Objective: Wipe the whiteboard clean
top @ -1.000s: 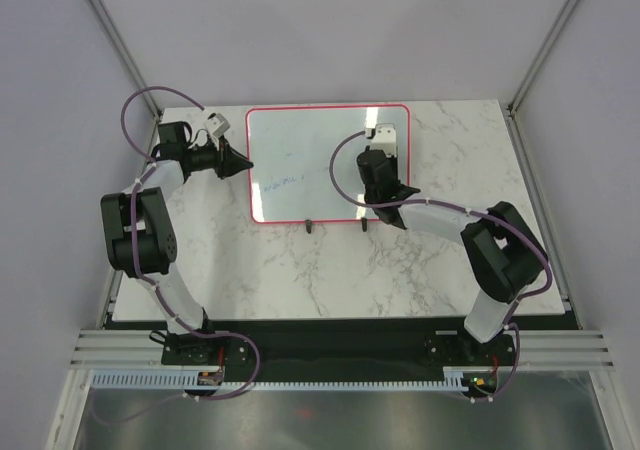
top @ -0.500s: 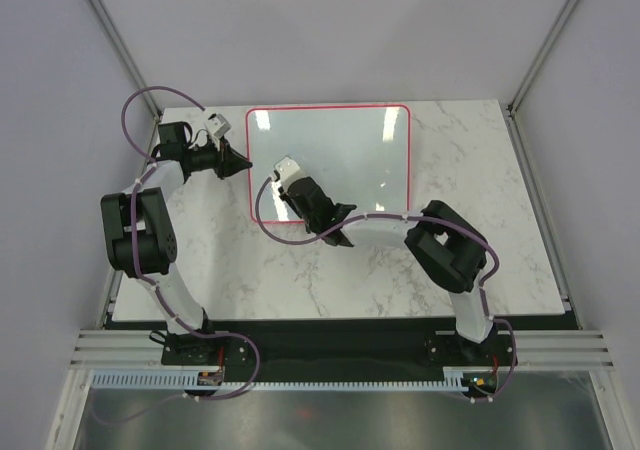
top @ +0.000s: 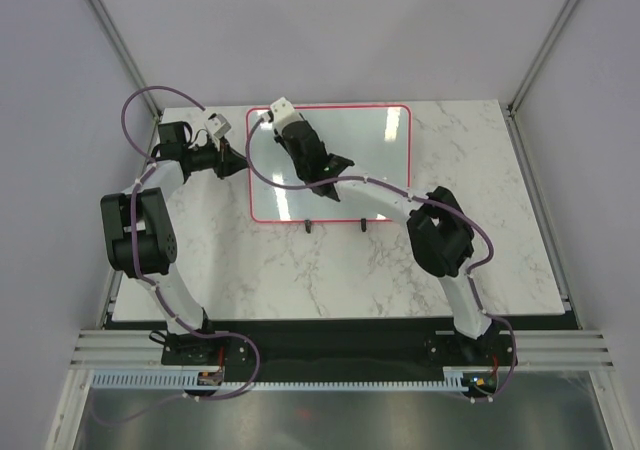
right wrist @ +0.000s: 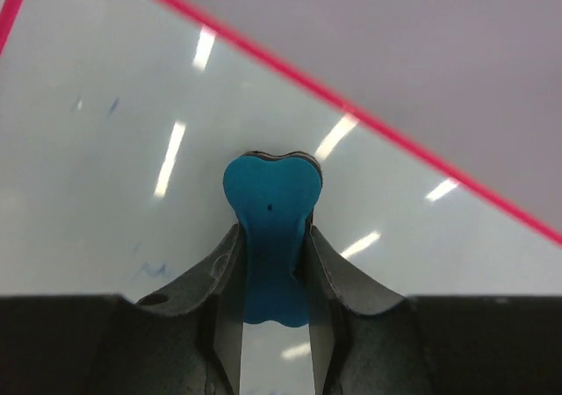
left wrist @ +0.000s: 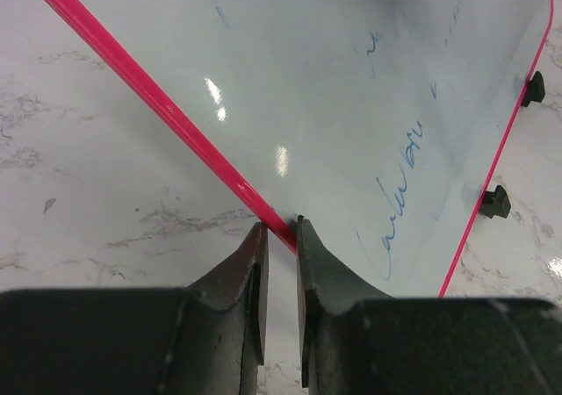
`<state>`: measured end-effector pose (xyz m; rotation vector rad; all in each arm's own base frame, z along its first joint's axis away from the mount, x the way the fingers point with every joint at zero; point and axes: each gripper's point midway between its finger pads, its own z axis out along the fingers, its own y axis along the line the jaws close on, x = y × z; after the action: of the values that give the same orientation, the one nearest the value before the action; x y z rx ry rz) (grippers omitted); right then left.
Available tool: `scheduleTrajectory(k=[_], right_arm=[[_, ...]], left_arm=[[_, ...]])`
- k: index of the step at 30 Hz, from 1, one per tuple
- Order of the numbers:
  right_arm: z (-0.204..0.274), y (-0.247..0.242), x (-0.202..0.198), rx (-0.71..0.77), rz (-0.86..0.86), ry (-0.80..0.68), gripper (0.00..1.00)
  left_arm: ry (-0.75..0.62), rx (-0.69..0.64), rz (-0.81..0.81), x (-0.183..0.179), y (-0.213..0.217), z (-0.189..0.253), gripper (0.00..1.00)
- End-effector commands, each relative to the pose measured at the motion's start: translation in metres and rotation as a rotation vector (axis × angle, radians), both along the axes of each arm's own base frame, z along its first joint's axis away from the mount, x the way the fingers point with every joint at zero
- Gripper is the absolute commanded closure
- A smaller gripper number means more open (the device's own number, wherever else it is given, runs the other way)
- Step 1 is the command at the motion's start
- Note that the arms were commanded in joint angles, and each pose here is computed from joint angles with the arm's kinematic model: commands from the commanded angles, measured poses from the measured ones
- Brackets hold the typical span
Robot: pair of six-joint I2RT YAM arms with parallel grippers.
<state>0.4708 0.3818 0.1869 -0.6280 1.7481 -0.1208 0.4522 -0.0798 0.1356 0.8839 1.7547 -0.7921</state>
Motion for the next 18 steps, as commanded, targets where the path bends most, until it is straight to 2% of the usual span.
scheduleTrajectory(k=[1,3,7,12,15,18], right_arm=[[0.016,0.004,0.029,-0.035,-0.048,-0.043,1.00],[0.028,0.017,0.035,-0.006,-0.029,-0.041,1.00],[0.002,0.045,0.018,0.014,0.087,0.039,1.00],[-0.032,0.070,-0.013,-0.034,0.180,0.101,1.00],[-0.042,0.069,-0.020,-0.028,0.178,0.131,1.00],[-0.029,0.048,-0.010,-0.045,0.074,0.077,1.00]], left_arm=[[-0.131,0.032,-0.045,0.000,-0.006,0.025,0.98],[-0.131,0.033,-0.044,0.000,-0.006,0.025,0.98],[-0.129,0.029,-0.046,0.001,-0.007,0.024,0.98],[-0.128,0.024,-0.048,0.000,-0.007,0.025,0.98],[-0.136,0.030,-0.049,-0.001,-0.007,0.025,0.98],[-0.136,0.031,-0.047,-0.001,-0.007,0.026,0.98]])
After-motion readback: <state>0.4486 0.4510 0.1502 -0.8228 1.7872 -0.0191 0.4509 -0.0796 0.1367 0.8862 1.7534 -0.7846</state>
